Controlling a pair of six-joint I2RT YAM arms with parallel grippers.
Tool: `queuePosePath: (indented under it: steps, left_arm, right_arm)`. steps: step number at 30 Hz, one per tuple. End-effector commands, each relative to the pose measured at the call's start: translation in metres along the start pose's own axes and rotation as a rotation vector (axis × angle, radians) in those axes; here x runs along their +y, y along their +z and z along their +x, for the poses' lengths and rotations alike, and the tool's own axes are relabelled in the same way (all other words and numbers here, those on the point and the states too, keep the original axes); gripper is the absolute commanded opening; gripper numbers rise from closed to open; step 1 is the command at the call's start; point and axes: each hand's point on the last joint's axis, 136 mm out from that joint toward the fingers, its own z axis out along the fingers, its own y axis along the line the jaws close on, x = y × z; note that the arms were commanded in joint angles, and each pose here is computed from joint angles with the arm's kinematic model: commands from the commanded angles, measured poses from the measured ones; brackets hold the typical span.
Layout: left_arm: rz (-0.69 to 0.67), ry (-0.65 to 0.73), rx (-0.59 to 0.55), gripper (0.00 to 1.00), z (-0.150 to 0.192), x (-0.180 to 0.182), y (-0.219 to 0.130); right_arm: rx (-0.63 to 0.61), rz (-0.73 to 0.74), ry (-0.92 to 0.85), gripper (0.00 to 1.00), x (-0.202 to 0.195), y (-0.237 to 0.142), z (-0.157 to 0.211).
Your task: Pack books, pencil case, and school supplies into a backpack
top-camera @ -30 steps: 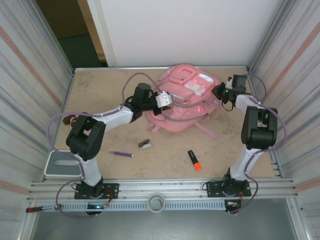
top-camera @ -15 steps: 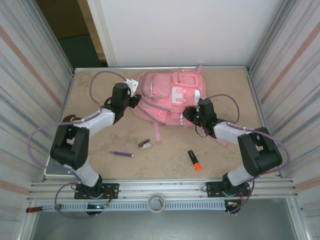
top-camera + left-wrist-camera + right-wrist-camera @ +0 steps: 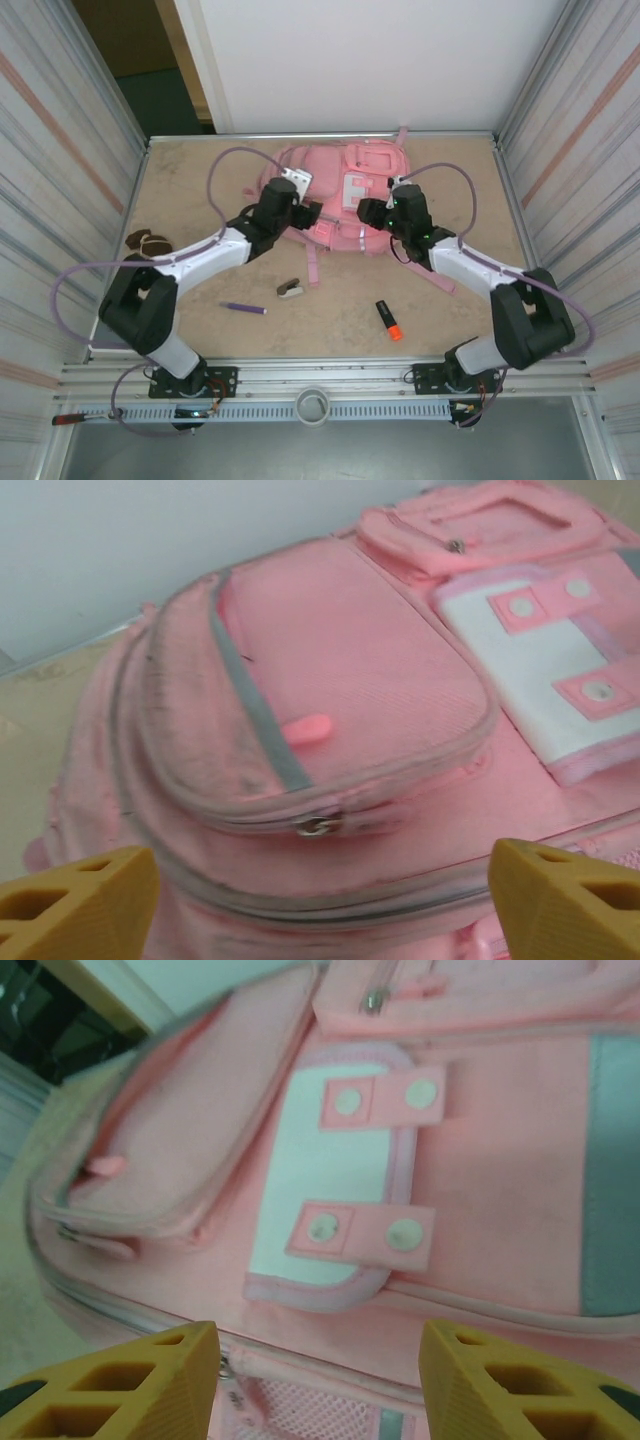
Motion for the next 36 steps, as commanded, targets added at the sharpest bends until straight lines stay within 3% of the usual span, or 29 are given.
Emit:
queuePosePath:
  steps: [1, 16, 31, 36]
  left_arm:
    - [-0.114, 0.073, 0.023, 0.9, -0.006, 0.008, 0.003]
    - [-0.224, 0.121, 0.104, 0.94, 0.008, 0.023, 0.051]
    - [-0.241, 0.02, 0.09, 0.91, 0.026, 0.058, 0.01]
    - [-0.198, -0.083, 0.08, 0.9, 0.034, 0.072, -0.004]
  right_arm:
    - [0.035, -0.01, -0.011, 0.54, -0.005, 0.016, 0.004]
    - [0.119, 0.03, 0.052, 0.54, -0.036, 0.034, 0.036]
    - [0.132, 0.05, 0.059, 0.54, -0.046, 0.033, 0.045]
    - [0.139, 0.053, 0.06, 0.55, -0.047, 0.032, 0.047]
